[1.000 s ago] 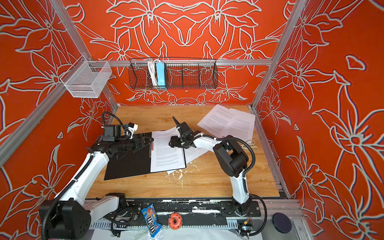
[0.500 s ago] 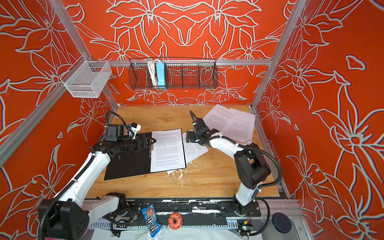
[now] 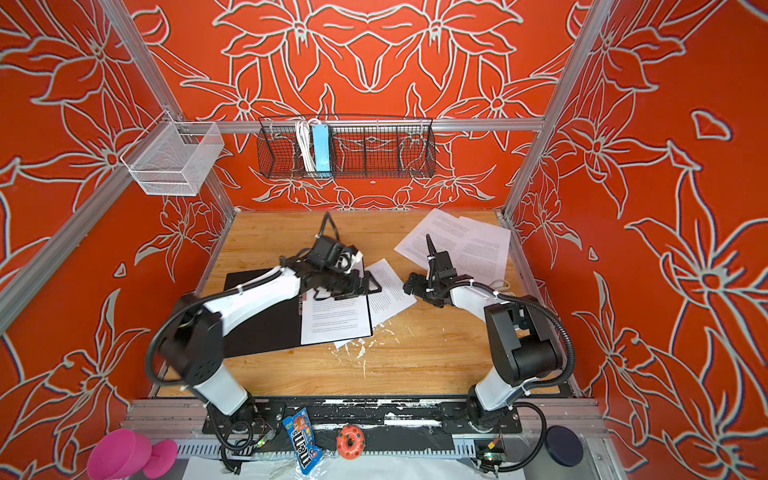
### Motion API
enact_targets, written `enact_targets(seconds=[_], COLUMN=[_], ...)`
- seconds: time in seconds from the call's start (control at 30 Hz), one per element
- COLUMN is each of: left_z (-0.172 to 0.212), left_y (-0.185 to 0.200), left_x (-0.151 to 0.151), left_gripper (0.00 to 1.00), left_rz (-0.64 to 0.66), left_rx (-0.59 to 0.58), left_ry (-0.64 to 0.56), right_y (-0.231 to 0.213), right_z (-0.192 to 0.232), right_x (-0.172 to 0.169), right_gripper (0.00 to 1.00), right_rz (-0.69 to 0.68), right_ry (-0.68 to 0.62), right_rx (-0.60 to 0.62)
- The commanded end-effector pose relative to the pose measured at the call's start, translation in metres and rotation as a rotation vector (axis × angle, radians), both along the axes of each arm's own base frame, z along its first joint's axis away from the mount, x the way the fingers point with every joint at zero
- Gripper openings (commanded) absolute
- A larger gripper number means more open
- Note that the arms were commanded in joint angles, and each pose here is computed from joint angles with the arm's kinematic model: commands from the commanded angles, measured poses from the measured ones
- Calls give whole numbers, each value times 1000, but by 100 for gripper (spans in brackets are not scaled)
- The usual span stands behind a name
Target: Put the files into the folder
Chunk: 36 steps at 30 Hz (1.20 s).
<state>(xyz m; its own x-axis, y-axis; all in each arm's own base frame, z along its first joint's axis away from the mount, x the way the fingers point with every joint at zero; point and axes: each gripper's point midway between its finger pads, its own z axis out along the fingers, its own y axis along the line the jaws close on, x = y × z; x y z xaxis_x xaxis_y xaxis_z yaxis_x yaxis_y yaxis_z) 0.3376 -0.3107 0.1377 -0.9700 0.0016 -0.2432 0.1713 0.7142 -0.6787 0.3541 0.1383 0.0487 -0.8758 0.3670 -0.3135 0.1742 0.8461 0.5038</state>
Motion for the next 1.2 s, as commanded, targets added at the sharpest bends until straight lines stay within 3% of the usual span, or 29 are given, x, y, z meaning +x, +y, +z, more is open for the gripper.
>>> enact_targets(seconds=[0.0,0.17,0.43,0.77,1.17], left_z=[-3,-31,-68,-101,-125], left_y=[-19,-38,-42,-29,-22], left_x=[26,54,68,65,59], left_gripper=[98,98,98,98,98], left_rz=[26,15,14,19,32], left_rx=[-13,19,66,109,146], left_ry=[37,107,182,247,291], right_y=[5,4,14,30,57], right_z=[-1,-7,-9,-17,6], right_x=[-6,-17,-25,-19,-8], right_gripper=[91,90,90,89,88], right_rz=[-21,-38,-22,-13,-1], right_ry=[20,44,62,71,3], right_rx=[90,108,167,206,306])
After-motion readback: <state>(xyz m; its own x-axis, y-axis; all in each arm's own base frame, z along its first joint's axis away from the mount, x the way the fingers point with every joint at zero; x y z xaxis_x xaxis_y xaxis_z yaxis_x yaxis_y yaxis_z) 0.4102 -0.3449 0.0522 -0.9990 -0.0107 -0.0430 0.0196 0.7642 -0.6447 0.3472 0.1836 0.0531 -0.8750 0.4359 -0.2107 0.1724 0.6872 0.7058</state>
